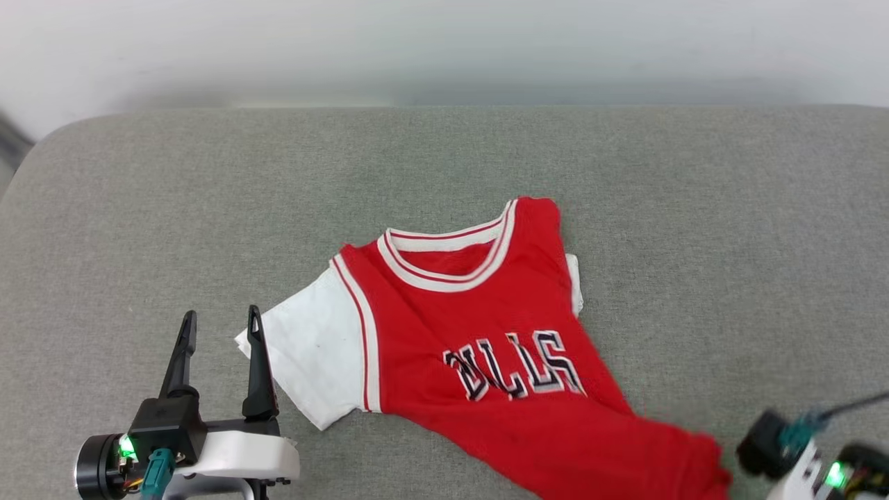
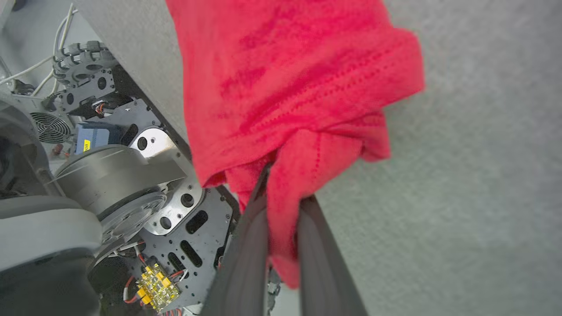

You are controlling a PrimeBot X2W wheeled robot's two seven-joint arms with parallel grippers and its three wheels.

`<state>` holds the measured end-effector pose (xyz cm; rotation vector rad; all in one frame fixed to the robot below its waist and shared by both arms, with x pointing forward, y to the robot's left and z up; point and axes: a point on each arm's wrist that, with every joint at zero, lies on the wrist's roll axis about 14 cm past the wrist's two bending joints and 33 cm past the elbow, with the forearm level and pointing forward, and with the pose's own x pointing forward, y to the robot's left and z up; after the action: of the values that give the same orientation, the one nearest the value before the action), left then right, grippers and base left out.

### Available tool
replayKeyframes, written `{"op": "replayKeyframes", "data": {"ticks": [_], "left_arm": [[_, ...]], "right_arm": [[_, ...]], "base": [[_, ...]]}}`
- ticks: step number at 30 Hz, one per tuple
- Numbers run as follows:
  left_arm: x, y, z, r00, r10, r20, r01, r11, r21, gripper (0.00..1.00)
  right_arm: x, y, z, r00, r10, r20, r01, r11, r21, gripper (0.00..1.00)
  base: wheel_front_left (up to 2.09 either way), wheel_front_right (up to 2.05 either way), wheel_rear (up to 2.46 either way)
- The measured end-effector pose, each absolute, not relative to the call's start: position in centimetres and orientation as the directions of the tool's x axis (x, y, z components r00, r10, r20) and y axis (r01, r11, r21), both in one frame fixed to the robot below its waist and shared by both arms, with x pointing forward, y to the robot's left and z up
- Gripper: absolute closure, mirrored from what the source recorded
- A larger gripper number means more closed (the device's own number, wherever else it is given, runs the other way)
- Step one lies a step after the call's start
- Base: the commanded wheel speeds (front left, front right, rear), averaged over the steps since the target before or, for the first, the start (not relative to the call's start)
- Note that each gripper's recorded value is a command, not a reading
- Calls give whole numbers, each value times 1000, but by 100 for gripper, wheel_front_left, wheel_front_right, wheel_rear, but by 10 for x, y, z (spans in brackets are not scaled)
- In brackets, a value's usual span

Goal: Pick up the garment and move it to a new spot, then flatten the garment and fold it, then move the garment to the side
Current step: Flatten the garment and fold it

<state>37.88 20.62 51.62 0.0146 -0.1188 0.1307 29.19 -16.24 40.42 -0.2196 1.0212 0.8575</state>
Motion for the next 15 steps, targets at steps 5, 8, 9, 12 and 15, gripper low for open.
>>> {"op": "replayKeyframes", "data": {"ticks": [5, 8, 9, 12, 15], "left_arm": [[379, 207, 514, 986, 126, 112, -128, 992, 12, 0], [379, 209, 514, 985, 129, 112, -131, 991, 15, 0], [378, 209, 514, 985, 128, 113, -131, 991, 16, 0], [376, 208, 514, 986, 124, 112, -127, 992, 18, 0], [375, 209, 515, 986, 125, 114, -128, 992, 21, 0]], "right_arm": [[264, -157, 369, 231, 538, -810, -642, 710, 289, 0], [278, -153, 374, 308, 554, -774, -637, 724, 265, 0], [287, -154, 379, 342, 553, -759, -640, 729, 243, 0], [319, -164, 406, 458, 541, -706, -639, 752, 162, 0], [357, -171, 449, 575, 533, -620, -644, 763, 59, 0]], "base": [[0, 0, 0], [0, 0, 0], [0, 0, 0], [0, 0, 0], [0, 0, 0]]}}
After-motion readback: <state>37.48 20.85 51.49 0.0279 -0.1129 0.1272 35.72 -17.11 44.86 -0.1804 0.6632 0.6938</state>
